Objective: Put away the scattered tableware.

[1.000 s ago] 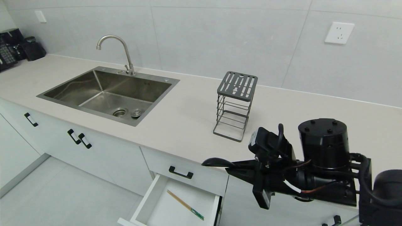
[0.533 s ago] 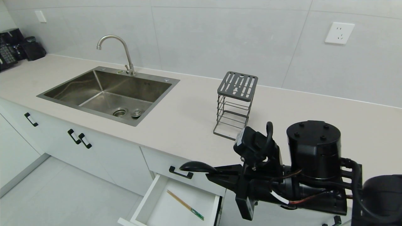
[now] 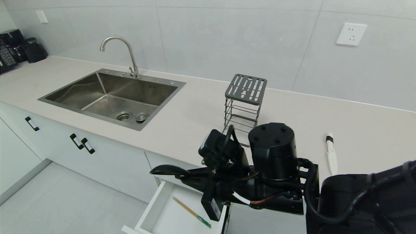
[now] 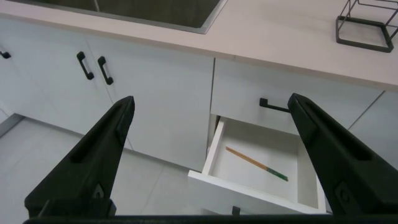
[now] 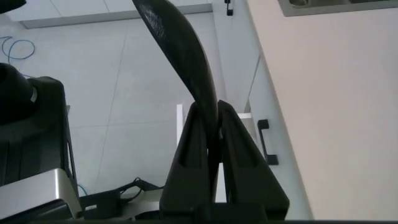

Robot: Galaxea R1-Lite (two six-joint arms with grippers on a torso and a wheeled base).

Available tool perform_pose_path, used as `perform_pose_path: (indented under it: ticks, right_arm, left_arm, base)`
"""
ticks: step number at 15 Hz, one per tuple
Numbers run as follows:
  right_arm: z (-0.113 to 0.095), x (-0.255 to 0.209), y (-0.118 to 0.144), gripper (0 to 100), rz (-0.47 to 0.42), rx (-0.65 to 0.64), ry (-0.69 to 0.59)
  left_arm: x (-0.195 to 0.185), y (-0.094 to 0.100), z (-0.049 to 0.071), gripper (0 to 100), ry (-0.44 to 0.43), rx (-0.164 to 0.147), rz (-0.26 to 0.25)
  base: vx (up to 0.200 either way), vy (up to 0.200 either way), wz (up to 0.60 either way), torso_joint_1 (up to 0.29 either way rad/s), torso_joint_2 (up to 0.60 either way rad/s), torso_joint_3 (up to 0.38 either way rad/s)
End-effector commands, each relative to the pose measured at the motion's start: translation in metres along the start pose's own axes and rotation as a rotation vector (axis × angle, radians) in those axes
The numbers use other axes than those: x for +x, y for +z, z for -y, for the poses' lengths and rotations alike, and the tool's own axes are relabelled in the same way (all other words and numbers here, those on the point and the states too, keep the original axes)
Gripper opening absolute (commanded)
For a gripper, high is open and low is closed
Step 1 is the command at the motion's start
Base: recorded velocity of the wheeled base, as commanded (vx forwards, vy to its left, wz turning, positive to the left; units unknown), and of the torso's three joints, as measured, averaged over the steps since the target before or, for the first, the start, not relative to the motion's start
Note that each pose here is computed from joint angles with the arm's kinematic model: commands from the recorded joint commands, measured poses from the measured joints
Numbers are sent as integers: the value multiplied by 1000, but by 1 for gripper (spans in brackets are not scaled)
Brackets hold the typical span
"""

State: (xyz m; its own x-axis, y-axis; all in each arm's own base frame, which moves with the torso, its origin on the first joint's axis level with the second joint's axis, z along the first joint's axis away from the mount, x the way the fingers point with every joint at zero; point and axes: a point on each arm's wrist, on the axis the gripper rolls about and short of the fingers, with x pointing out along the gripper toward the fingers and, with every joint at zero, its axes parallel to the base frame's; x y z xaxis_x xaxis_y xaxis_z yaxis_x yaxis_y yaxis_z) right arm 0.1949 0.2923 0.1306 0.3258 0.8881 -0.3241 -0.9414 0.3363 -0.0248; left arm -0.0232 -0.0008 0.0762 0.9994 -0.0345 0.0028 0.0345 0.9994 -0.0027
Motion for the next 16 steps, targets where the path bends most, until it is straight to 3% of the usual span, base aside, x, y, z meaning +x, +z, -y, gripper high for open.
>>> perform_pose_path:
  ticks: [1, 5, 7, 12, 16]
  right_arm:
    - [-8, 27, -25, 0, -86, 12, 29]
    - [-9, 40, -15, 0, -119, 5, 16]
    - [-13, 46, -5, 0, -194, -25, -85]
    - [-14, 54, -7, 0, -199, -35, -105]
    - [-10, 61, -14, 0, -202, -166, -91]
  left_arm:
    - [0, 0, 0, 100, 1, 0, -1]
    - [0, 0, 0, 100, 1, 0, -1]
    - [0, 0, 0, 100, 2, 0, -3]
    - [0, 0, 0, 100, 1, 0, -1]
    - [0, 0, 0, 100, 1, 0, -1]
  base:
    - [0, 0, 0, 0, 0, 0]
    - [0, 0, 0, 0, 0, 0]
    - [0, 0, 0, 0, 0, 0]
    - [0, 0, 0, 0, 0, 0]
    - [0, 0, 0, -58, 111, 55]
